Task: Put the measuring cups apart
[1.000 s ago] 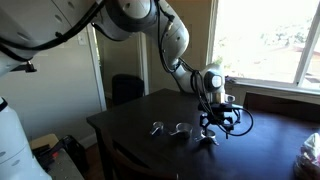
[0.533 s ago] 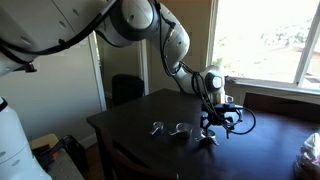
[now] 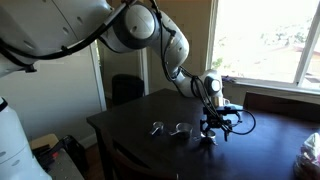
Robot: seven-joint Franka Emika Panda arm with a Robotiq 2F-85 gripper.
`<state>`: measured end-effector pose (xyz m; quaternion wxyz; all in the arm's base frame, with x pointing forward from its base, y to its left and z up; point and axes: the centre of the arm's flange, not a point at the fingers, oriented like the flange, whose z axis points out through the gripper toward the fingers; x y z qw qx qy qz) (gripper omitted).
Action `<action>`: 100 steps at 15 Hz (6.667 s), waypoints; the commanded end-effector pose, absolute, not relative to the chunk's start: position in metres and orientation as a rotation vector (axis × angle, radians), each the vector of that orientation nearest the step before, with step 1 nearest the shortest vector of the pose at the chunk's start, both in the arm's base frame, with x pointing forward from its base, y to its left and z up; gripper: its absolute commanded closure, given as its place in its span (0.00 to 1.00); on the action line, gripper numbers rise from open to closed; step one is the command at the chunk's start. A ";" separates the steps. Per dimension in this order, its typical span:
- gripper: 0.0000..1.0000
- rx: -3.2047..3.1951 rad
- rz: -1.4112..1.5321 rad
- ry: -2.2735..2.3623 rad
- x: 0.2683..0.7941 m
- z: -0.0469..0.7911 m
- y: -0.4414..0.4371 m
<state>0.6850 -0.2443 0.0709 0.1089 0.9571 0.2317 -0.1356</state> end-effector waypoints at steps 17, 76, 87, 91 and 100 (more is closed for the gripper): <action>1.00 2.768 -0.330 0.933 0.662 0.087 -0.219; 0.51 2.509 0.574 1.073 0.605 0.058 0.002; 0.00 2.582 0.595 1.021 0.597 0.099 -0.004; 0.00 2.647 0.543 0.953 0.591 0.134 -0.015; 0.00 2.753 0.417 0.824 0.594 0.164 -0.035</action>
